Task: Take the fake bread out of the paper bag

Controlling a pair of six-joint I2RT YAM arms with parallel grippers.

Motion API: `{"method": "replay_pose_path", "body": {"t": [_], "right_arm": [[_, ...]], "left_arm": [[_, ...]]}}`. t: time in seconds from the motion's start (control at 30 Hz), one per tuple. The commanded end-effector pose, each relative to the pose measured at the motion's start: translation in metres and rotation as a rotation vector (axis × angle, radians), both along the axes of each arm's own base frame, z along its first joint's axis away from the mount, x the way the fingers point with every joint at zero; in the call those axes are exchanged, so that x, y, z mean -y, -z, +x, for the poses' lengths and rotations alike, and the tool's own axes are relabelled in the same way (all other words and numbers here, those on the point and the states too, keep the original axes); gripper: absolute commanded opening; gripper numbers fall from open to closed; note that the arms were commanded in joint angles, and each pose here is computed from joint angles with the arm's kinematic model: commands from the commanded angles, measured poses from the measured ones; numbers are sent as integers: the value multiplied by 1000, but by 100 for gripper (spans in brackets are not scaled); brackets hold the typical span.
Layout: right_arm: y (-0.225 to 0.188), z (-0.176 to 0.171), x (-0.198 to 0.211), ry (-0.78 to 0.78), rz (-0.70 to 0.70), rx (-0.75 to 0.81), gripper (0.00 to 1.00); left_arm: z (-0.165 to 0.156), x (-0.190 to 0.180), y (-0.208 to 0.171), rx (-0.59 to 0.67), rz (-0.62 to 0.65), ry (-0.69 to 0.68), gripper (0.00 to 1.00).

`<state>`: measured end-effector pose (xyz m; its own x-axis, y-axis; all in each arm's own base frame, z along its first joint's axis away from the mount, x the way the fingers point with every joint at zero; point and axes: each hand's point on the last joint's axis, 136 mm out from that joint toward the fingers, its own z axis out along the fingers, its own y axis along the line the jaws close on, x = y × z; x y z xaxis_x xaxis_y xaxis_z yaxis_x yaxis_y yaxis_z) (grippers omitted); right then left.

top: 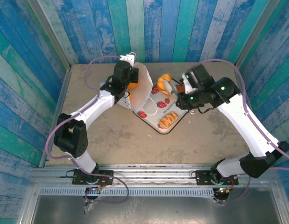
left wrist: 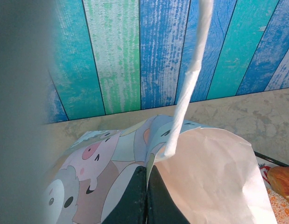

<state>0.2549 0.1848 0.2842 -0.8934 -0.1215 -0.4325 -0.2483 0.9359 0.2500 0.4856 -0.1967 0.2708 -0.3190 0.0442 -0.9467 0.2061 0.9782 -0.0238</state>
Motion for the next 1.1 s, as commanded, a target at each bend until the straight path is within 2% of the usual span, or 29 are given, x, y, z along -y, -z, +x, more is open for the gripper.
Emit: {"method": "replay_pose_path", "body": {"t": [0.0, 0.3, 0.6, 1.07], "right_arm": [[12, -3, 33, 48, -81, -11, 15], [63, -9, 90, 165, -309, -159, 15], [97, -5, 86, 97, -355, -267, 19], [120, 8, 69, 33, -354, -326, 24]], "left_arm": [[-4, -7, -38, 75, -18, -24, 0], [-5, -2, -41, 77, 1, 11, 0], [-6, -1, -42, 77, -1, 21, 0], [-7, -1, -38, 71, 0, 21, 0]]}}
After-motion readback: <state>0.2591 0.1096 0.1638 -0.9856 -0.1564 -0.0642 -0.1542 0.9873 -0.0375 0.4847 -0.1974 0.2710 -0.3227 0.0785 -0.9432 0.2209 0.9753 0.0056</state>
